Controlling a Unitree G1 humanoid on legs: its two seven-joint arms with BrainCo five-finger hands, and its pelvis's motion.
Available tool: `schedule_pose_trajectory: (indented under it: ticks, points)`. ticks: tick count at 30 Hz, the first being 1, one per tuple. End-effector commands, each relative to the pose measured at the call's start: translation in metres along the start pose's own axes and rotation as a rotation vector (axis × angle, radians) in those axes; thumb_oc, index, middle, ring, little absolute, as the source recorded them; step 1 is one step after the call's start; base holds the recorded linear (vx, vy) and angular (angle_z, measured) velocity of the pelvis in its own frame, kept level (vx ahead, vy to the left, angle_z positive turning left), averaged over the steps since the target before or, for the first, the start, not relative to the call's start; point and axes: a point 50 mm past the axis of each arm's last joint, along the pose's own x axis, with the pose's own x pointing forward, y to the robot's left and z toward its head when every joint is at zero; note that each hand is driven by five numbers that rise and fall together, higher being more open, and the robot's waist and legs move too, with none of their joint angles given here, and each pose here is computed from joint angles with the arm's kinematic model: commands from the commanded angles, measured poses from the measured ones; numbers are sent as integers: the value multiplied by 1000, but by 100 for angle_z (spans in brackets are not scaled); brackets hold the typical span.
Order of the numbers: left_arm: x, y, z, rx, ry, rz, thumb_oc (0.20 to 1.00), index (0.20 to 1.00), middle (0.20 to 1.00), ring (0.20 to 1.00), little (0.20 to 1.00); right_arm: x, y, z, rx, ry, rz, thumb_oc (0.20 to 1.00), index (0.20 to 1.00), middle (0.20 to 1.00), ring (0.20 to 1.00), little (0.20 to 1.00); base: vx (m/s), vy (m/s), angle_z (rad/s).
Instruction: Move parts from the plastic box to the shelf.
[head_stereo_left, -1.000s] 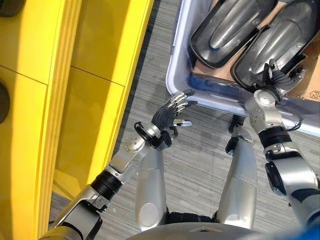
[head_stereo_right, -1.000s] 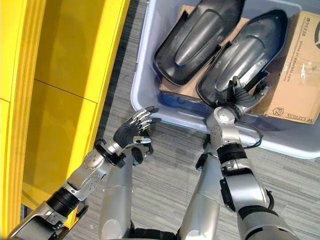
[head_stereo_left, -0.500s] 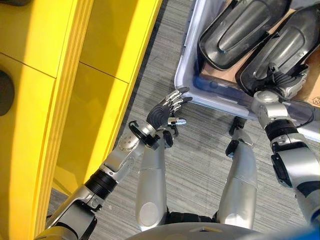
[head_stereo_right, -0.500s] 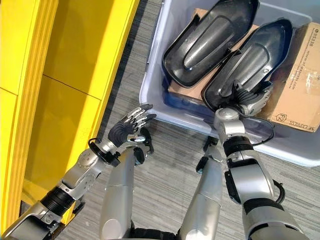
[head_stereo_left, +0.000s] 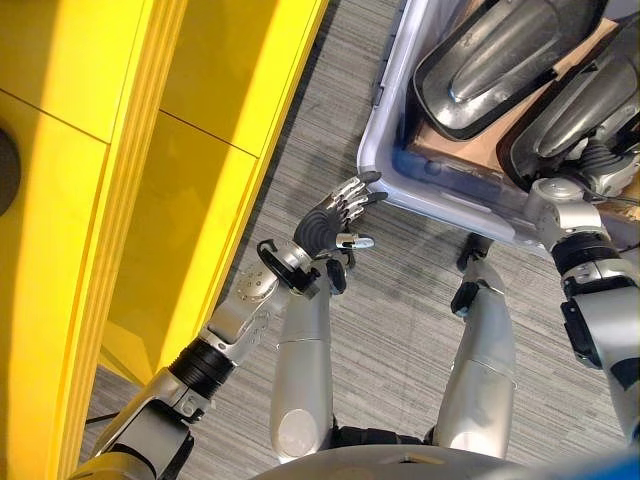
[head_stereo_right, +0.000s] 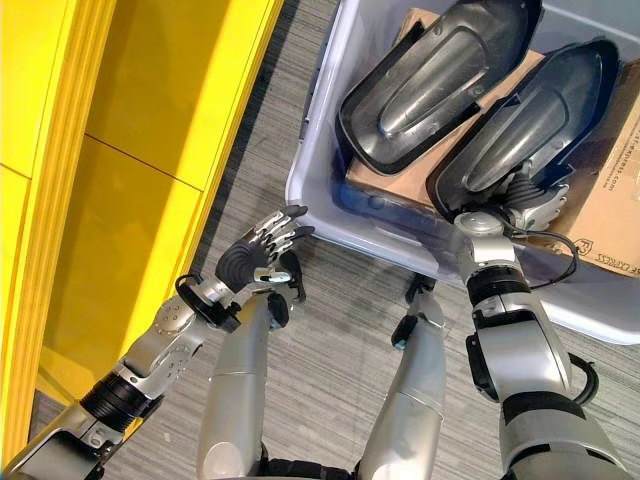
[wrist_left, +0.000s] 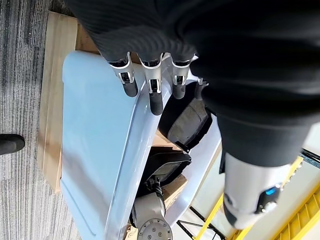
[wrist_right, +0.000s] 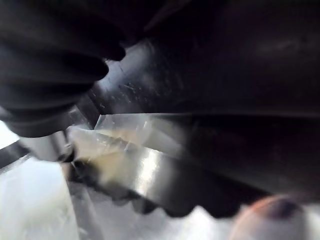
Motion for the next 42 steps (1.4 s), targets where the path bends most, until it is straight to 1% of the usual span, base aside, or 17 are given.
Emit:
schedule_pose_trajectory:
  ticks: [1,6,10,16,19,20,21,25,31,33,38,42]
  points:
    - [4,-16,23,11,-143,-66,1000,1000,1000,1000,1000,-19,9,-54,-263,99,104,200,200,200,200,200,0,0,0]
    - [2,-14,24,14,-161,-52,1000,1000,1000,1000,1000,-20,4,-61,-326,54,67,200,200,200,200,200,0,0,0]
    - [1,-13,22,15,-164,-43,1000,1000,1000,1000,1000,-23,3,-67,-332,49,57,200,200,200,200,200,0,0,0]
    - [0,-10,20,17,-170,-39,1000,1000,1000,1000,1000,-24,3,-59,-322,-81,33,200,200,200,200,200,0,0,0]
    - [0,-9,21,19,-170,-34,1000,1000,1000,1000,1000,-26,6,-49,-255,-155,48,200,200,200,200,200,0,0,0]
    - [0,-9,20,22,-170,-30,1000,1000,1000,1000,1000,-29,10,-43,-185,-171,68,200,200,200,200,200,0,0,0]
    - [-2,-9,19,23,-170,-25,1000,1000,1000,1000,1000,-35,13,-34,-112,-248,97,200,200,200,200,200,-10,-23,-4]
    - [-6,-6,20,29,-166,-6,1000,1000,1000,1000,1000,-43,12,-13,41,-358,102,200,200,200,200,200,-11,-38,-6]
    - [-16,-3,18,31,-163,29,1000,1000,1000,1000,1000,-54,-3,3,143,-502,77,200,200,200,200,200,6,-37,-4]
    - [-20,-2,17,38,-161,44,1000,1000,1000,1000,1000,-59,-13,11,175,-588,39,200,200,200,200,200,12,-50,-4]
    - [-24,-2,15,46,-156,61,1000,1000,1000,1000,1000,-62,-24,27,204,-696,-22,200,200,200,200,200,14,-31,-9]
    - [-26,-1,15,46,-151,60,1000,1000,1000,1000,1000,-63,-26,35,211,-739,-32,200,200,200,200,200,9,-47,-4]
